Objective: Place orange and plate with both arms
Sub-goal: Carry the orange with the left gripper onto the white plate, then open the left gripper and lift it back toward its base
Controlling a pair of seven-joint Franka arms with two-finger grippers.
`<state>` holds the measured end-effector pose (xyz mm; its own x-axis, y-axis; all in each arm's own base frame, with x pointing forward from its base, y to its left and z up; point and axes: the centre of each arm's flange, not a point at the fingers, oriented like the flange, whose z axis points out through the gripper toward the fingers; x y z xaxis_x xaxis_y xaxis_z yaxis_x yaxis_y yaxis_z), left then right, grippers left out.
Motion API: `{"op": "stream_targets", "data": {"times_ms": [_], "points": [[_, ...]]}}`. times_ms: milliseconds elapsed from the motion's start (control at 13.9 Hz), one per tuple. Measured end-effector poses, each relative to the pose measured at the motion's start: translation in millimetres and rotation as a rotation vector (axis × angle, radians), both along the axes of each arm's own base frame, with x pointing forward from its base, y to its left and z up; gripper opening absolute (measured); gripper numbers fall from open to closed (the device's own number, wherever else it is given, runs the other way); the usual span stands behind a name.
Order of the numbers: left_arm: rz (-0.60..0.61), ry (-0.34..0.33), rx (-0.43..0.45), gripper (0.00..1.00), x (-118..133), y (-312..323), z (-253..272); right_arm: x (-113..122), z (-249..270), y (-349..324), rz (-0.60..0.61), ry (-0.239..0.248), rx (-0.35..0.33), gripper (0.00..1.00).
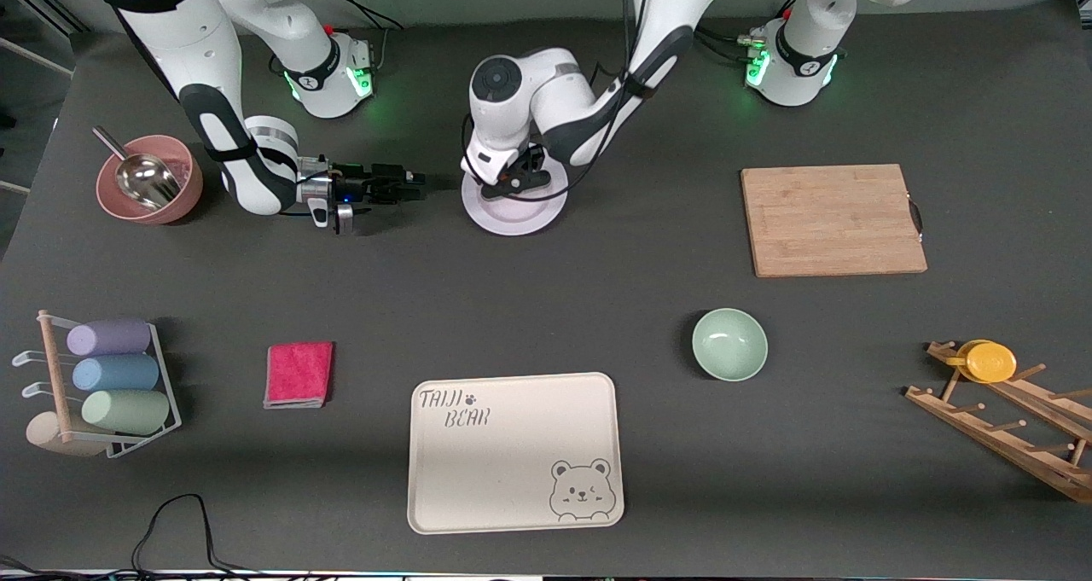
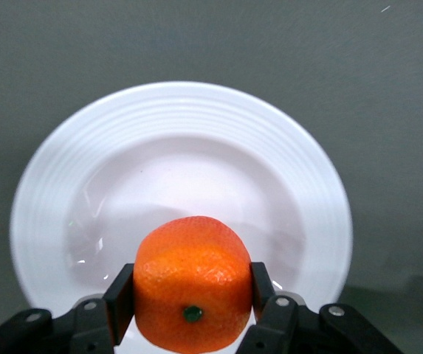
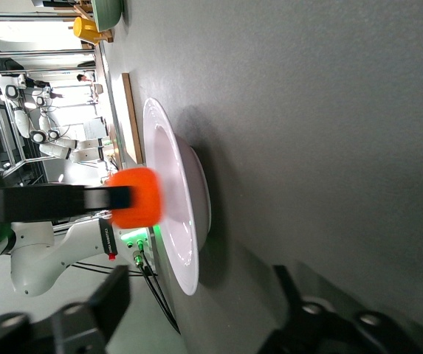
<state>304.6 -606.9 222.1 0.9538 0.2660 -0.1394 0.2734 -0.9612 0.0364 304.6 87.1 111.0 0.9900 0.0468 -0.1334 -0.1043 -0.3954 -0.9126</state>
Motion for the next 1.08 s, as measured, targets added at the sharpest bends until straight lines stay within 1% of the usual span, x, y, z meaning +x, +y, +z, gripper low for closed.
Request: {"op": "stream_targets", "data": {"times_ms": [72, 143, 215, 287, 359, 430, 502, 646, 789, 933, 1076], "points": [[-0.003, 0.004, 0.006, 0.66, -1.1, 0.1, -11.6, 0.2, -0.2, 0.0, 0.000, 0.000, 0.000, 0.62], [-0.002, 0.007, 0.007, 0.66, -0.5, -0.5, -15.1, 0.3, -0.4, 0.0, 0.000, 0.000, 0.000, 0.54], [-0.002, 0.001, 0.002, 0.66, 1.3, -2.2, -11.6, 0.3, -0.6, -0.2, 0.000, 0.001, -0.001, 0.54], [-0.002, -0.002, -0.002, 0.74, 2.6, -3.5, -9.2, 0.4, -0.7, -0.3, -0.001, 0.001, -0.001, 0.52], [-0.002, -0.005, -0.003, 0.82, 3.4, -4.3, -7.5, 0.6, -0.7, -0.3, -0.001, 0.000, -0.001, 0.52], [-0.003, -0.005, -0.001, 0.94, 3.5, -4.1, -6.7, 0.8, -0.7, -0.3, 0.001, -0.005, 0.000, 0.52], [-0.004, -0.002, 0.011, 1.00, 3.7, -3.1, -5.7, 0.6, -1.4, -0.5, 0.007, -0.015, 0.000, 0.52], [-0.002, -0.002, 0.033, 1.00, 9.9, -1.5, 6.0, 0.3, -5.2, -1.5, 0.017, -0.032, -0.002, 0.52], [0.016, -0.015, 0.055, 1.00, 29.8, 8.3, 39.7, 2.0, -9.0, -2.2, 0.021, -0.037, -0.005, 0.52], [0.037, -0.016, 0.067, 1.00, 62.2, 32.6, 88.3, 3.7, -10.6, -2.4, 0.023, -0.039, -0.006, 0.52], [0.027, 0.021, 0.076, 1.00, 99.2, 74.6, 135.7, 5.6, -11.6, -1.9, 0.002, -0.041, -0.005, 0.52]]}}
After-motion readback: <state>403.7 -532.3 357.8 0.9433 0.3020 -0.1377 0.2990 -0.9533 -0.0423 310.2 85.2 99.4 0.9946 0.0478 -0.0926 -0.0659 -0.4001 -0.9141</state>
